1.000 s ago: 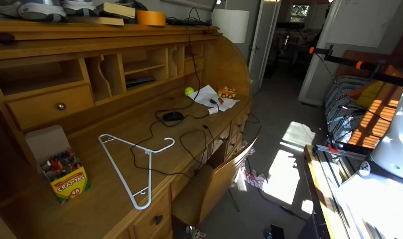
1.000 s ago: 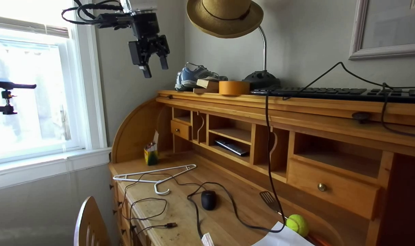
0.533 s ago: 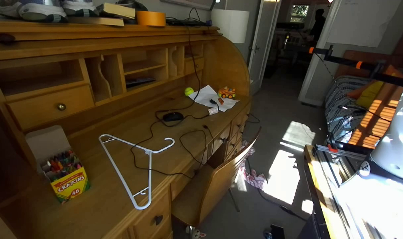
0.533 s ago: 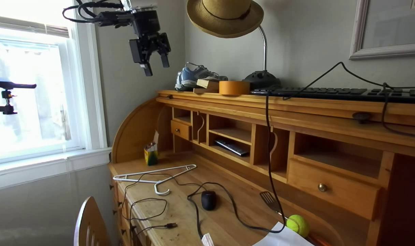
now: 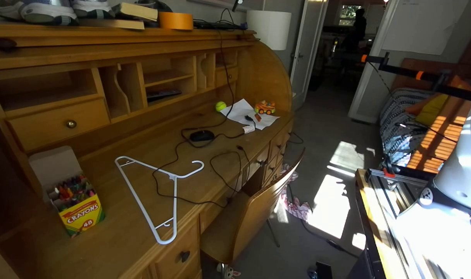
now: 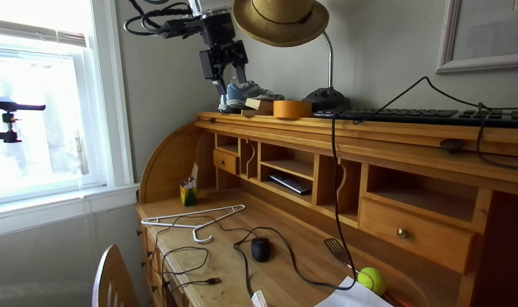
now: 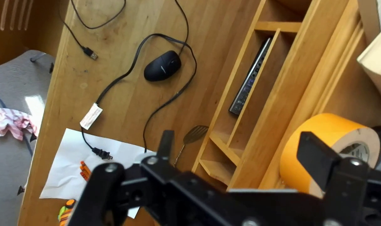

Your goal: Move the orange tape closer to the coat hanger

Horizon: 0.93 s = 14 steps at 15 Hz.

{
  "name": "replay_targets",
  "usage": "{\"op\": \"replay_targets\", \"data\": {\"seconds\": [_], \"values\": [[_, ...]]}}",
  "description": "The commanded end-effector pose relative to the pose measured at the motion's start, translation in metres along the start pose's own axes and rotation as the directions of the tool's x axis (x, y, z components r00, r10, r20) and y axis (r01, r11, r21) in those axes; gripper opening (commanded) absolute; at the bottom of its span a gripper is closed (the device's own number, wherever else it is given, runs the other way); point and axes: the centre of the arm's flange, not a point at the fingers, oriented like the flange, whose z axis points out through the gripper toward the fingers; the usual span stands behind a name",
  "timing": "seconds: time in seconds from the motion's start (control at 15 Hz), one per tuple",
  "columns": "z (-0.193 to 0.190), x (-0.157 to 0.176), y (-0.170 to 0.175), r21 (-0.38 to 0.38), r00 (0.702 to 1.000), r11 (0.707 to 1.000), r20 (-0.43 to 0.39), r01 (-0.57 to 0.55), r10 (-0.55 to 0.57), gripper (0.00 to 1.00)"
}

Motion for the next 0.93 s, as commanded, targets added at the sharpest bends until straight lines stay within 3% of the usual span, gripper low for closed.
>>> {"op": "replay_targets", "data": {"seconds": [0.0,0.47,0.87], "values": [[0.020,0.031,-0.039,-0.003,0.999,0.999,-0.032,-0.039,0.039,1.00],[0.055,0.052,-0.075,0.074,0.986,0.994,-0.145,-0.075,0.085,1.00],[0.075,0.055,-0.086,0.054,0.983,0.991,-0.134,-0.119,0.125,1.00]]}}
